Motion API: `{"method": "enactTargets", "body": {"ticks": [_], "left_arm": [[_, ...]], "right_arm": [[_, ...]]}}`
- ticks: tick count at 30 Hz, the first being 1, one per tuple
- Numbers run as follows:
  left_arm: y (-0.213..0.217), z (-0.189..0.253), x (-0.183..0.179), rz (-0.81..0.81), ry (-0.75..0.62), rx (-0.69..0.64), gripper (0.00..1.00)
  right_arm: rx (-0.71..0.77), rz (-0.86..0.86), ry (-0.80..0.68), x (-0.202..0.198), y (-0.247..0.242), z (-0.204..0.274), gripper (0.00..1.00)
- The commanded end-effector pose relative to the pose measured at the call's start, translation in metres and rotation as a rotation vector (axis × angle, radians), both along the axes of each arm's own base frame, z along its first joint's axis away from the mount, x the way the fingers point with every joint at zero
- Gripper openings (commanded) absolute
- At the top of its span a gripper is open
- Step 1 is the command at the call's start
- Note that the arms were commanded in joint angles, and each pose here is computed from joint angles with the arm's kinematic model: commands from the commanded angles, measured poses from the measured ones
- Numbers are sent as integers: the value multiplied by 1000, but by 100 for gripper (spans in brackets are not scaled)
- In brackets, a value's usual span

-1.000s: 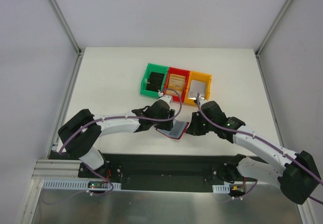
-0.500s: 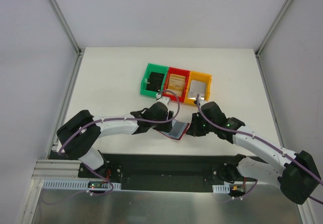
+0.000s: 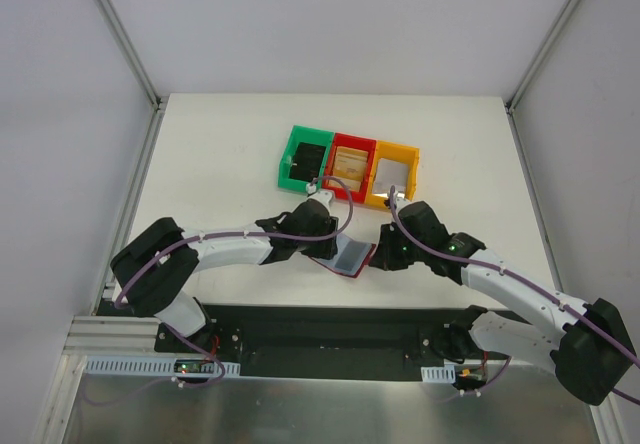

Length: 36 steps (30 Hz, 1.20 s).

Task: Take the credit cards out of the card holder
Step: Remove the credit card from the card holder.

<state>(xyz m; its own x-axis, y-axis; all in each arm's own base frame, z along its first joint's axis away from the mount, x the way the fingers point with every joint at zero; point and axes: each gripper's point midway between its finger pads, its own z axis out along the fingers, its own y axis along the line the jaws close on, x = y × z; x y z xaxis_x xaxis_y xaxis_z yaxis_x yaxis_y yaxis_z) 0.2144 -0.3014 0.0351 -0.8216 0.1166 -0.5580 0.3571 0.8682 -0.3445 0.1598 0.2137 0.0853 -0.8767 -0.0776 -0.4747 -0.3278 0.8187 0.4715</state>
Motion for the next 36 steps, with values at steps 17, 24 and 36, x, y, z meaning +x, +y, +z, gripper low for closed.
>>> {"method": "enactTargets", "body": {"ticks": [17, 24, 36], "left_arm": [[-41, 7, -29, -203, 88, -168, 46], [-59, 41, -37, -313, -14, -268, 52], [-90, 63, -78, -570, -8, -344, 55]], "right_arm": [[7, 20, 2, -1, 4, 0, 0], [4, 21, 5, -1, 4, -1, 0], [-6, 20, 8, -2, 2, -5, 0]]}}
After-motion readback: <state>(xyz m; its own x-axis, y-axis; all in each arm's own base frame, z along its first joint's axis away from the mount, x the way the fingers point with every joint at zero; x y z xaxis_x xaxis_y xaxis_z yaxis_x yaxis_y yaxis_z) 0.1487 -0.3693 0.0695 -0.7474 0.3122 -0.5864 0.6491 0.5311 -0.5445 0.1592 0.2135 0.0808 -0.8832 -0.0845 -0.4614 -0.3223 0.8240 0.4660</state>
